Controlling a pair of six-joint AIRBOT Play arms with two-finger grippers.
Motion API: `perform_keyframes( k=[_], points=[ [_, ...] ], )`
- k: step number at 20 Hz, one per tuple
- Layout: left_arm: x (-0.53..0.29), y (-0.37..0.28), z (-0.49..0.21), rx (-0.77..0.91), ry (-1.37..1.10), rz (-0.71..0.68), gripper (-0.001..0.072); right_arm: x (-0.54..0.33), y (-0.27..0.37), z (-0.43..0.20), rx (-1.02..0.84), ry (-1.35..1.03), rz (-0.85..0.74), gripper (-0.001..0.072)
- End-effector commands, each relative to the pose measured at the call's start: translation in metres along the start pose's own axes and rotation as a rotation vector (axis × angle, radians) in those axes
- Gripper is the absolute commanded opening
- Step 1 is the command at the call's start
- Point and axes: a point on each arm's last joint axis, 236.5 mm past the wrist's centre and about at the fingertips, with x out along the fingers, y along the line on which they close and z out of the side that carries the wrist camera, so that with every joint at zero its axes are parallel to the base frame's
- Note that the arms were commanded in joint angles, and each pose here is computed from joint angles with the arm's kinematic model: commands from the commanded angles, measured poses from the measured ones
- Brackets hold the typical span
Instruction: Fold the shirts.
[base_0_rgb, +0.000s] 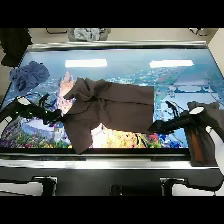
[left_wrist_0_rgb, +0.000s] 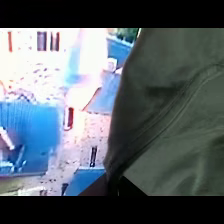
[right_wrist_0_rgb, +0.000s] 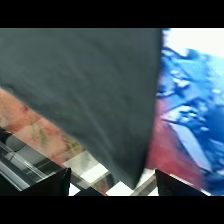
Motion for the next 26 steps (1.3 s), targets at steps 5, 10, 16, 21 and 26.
perform_keyframes(
  k=[5, 10, 16, 21, 26],
  points=[
    [-0.037, -0.025, 0.011, 0.078, -0.021, -0.018, 0.0030, 0.022, 0.026, 0.022, -0.084, -0.042, -0.057, 0.0038],
    [-0.241, -0.146, 0.064, 0.418, -0.565, 0.025, 0.0028, -0.160, 0.108, 0.114, -0.589, -0.448, -0.271, 0.0037],
    [-0.587, -0.339, -0.122, 0.709, -1.678, -0.143, 0.0028, -0.537, 0.353, 0.010, -1.033, -1.455, -0.989, 0.0037],
    [-0.608, -0.345, -0.210, 0.748, -1.833, -0.180, 0.0028, -0.569, 0.390, -0.082, -0.991, -1.604, -1.056, 0.0037],
    [-0.612, -0.341, -0.221, 0.751, -1.863, -0.138, 0.0028, -0.553, 0.376, -0.079, -0.978, -1.510, -1.054, 0.0038]
  ],
)
